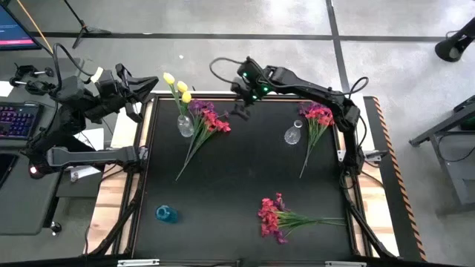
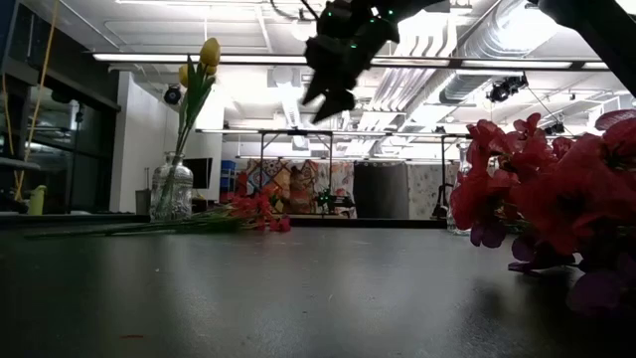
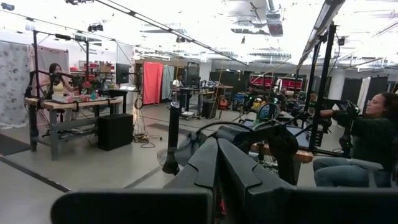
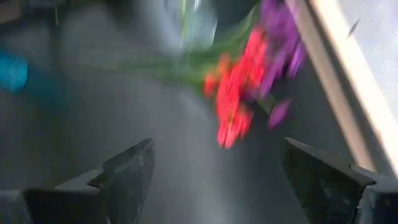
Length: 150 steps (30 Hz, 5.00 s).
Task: Sort flowers into vase by color
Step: Put the top right red flowers into the right transparent vase
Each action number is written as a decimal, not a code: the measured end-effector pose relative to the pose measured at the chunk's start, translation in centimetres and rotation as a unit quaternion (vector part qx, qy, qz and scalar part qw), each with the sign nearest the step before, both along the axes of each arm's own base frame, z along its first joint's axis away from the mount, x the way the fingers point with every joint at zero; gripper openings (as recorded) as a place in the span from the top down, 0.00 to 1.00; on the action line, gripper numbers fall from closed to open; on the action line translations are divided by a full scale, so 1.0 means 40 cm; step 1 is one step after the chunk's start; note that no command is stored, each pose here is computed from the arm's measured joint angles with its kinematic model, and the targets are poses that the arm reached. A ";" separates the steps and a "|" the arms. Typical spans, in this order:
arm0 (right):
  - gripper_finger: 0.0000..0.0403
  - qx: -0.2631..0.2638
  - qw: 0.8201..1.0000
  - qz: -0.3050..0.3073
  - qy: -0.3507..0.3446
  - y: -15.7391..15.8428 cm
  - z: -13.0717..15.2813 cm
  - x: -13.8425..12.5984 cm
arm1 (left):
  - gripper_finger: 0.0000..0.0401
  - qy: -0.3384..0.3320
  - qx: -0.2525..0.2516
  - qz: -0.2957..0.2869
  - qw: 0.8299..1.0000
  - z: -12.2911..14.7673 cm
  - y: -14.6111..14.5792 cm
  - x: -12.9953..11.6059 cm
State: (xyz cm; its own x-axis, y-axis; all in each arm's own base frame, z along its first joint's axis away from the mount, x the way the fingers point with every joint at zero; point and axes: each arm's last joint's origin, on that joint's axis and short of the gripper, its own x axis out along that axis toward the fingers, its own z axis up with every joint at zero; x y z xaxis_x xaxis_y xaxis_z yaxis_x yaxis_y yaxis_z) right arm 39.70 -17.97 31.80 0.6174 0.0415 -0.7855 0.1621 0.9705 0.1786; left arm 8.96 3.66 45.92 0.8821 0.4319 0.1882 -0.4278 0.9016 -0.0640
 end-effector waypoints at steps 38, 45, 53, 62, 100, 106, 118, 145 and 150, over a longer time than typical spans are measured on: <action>0.19 0.189 0.710 -0.667 0.121 0.362 -0.366 -0.658 | 1.00 -0.002 -0.004 0.012 1.000 0.000 0.002 -0.001; 0.38 0.137 0.695 -0.693 0.135 0.337 -0.390 -0.651 | 1.00 -0.003 -0.004 0.012 1.000 0.000 0.002 -0.001; 0.69 0.097 0.680 -0.714 0.135 0.321 -0.416 -0.633 | 1.00 -0.002 -0.004 0.012 1.000 0.000 0.002 -0.001; 0.81 0.106 0.681 -0.716 0.111 0.313 -0.428 -0.609 | 1.00 -0.002 -0.004 0.012 1.000 0.000 0.002 -0.001; 0.83 0.125 0.624 -0.767 0.077 0.303 -0.458 -0.582 | 1.00 0.000 -0.004 0.012 1.000 -0.001 0.002 -0.001; 0.98 0.117 0.647 -0.752 0.058 0.320 -0.428 -0.595 | 1.00 0.001 -0.004 0.012 1.000 -0.001 0.002 -0.001; 1.00 0.088 0.663 -0.743 -0.024 0.350 -0.241 -0.695 | 1.00 0.000 -0.004 0.012 1.000 -0.001 0.002 -0.001; 1.00 -0.148 0.759 -0.516 -0.368 0.320 0.171 -0.636 | 0.69 0.025 -0.098 -0.104 0.989 -0.070 0.095 0.301; 1.00 -0.224 0.752 -0.491 -0.379 0.299 0.103 -0.593 | 0.62 0.012 -0.102 -0.121 0.987 -0.076 0.095 0.337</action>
